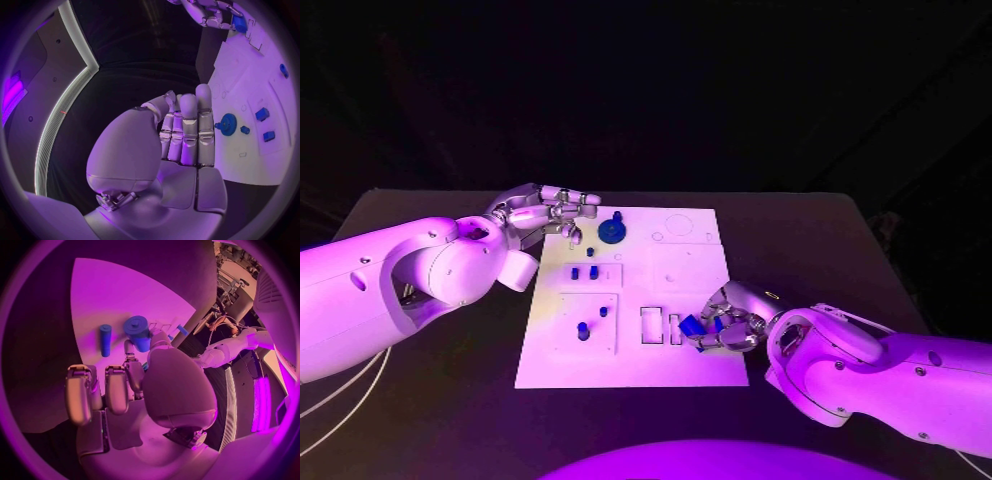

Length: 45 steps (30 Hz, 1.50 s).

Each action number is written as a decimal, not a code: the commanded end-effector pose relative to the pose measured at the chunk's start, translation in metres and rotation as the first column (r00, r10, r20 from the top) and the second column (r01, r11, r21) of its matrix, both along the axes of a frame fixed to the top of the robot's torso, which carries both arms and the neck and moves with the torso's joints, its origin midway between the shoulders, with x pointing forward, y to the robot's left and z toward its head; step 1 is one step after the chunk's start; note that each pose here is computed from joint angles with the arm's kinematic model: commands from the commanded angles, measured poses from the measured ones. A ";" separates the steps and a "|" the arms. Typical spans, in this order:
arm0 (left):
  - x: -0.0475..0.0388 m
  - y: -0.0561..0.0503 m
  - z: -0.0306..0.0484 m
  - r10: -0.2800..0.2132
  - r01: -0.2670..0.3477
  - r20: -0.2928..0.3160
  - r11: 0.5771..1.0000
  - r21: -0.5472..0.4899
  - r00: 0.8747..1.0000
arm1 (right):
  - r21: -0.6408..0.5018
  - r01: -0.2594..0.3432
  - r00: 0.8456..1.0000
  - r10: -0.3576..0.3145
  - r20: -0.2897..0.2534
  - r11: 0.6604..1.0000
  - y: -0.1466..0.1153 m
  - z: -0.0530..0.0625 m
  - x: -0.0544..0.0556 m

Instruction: Assemble the parts on the task board

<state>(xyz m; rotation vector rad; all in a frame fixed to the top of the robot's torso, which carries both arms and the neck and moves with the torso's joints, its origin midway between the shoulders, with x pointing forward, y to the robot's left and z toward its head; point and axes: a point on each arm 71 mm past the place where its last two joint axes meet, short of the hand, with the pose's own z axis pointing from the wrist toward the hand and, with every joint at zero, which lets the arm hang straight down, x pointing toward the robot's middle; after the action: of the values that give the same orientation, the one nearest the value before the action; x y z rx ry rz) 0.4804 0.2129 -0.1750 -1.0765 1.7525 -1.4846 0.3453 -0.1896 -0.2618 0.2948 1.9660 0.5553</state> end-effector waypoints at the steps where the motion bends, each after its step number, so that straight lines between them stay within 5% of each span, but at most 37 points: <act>1: -0.0011 -0.003 0.0008 -0.022 0.022 0.002 1.000 -0.006 1.000 | 0.075 0.070 0.997 -0.068 -0.028 0.995 -0.001 0.003 0.000; 14: -0.0009 -0.003 0.0007 -0.024 0.024 0.002 1.000 -0.006 1.000 | 0.136 0.121 0.993 -0.120 -0.014 0.983 -0.002 0.013 0.000; 30: -0.0012 -0.005 0.0007 -0.029 0.029 0.001 1.000 -0.007 1.000 | 0.189 0.107 0.994 -0.112 0.013 0.976 0.014 0.020 0.005; 45: -0.0016 -0.006 0.0008 -0.032 0.032 0.001 0.999 -0.008 0.999 | 0.198 0.074 0.997 -0.072 -0.014 0.977 0.034 0.013 0.011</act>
<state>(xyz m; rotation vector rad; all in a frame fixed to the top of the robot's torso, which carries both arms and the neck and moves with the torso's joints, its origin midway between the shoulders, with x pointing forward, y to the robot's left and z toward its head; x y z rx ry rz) 0.4800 0.2102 -0.1753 -1.0724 1.7632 -1.4909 0.3561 -0.1566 -0.2471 0.5006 1.8891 0.6968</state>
